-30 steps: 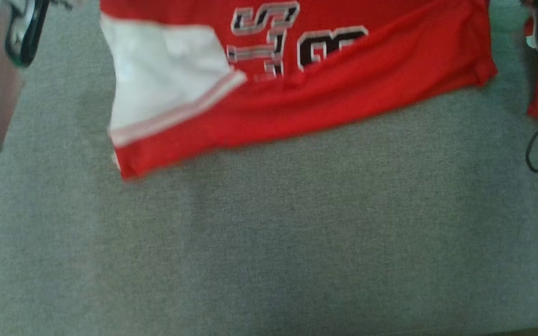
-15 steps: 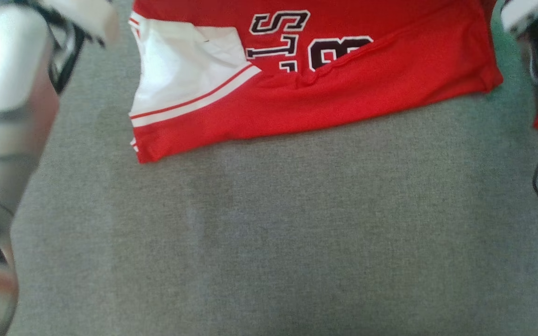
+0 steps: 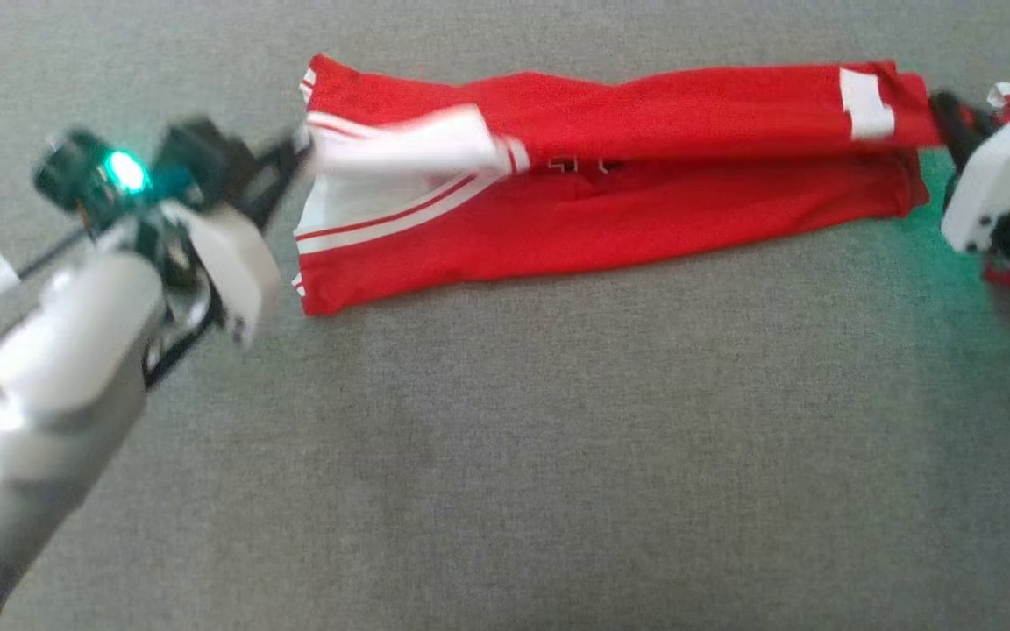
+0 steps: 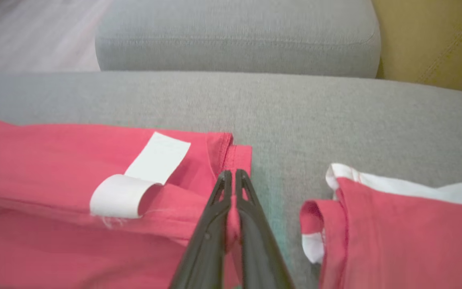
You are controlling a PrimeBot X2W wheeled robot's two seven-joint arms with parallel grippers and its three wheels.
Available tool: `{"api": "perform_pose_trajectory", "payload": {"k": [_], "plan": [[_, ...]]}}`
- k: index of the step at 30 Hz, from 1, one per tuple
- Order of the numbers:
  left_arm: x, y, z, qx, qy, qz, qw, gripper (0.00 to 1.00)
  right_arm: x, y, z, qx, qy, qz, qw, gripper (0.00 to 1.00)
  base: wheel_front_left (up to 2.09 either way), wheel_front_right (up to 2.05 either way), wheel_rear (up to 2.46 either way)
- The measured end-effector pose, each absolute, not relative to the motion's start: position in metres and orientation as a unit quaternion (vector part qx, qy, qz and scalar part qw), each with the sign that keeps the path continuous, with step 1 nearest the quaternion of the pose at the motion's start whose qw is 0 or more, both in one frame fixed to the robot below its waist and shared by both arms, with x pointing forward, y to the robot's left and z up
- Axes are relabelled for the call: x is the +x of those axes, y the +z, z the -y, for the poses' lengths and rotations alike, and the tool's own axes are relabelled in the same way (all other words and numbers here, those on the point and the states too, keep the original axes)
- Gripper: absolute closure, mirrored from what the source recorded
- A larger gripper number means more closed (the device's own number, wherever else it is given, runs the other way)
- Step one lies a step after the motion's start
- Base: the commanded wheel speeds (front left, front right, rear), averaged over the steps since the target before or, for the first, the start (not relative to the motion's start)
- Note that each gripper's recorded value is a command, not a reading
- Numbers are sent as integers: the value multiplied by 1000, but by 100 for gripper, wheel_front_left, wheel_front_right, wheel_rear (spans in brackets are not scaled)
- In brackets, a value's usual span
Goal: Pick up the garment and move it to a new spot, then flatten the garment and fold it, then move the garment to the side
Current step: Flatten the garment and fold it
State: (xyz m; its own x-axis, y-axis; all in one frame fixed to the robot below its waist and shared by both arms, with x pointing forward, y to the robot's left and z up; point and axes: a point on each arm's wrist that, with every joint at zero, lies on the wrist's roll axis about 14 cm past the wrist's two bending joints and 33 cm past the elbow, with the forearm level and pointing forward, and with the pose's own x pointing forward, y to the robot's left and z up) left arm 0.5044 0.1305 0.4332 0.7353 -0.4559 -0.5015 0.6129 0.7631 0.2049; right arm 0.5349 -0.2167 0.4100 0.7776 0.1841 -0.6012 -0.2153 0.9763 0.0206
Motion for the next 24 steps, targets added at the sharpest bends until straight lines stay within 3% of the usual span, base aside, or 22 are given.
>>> {"api": "perform_pose_trajectory", "payload": {"k": [19, 20, 21, 24], "plan": [[444, 408, -119, 156, -343, -348, 859, 100, 499, 382, 223, -90, 138, -400, 902, 100, 0, 0, 0], [441, 406, -119, 157, -346, -354, 855, 65, 499, 383, 223, -88, 136, -396, 904, 0, 0, 0, 0], [438, 406, -117, 155, -349, -357, 852, 0, 499, 385, 224, -80, 133, -395, 906, 0, 0, 0, 0], [437, 412, -110, 147, -353, -346, 857, 0, 501, 394, 224, -58, 129, -379, 915, 0, 0, 0, 0]]}}
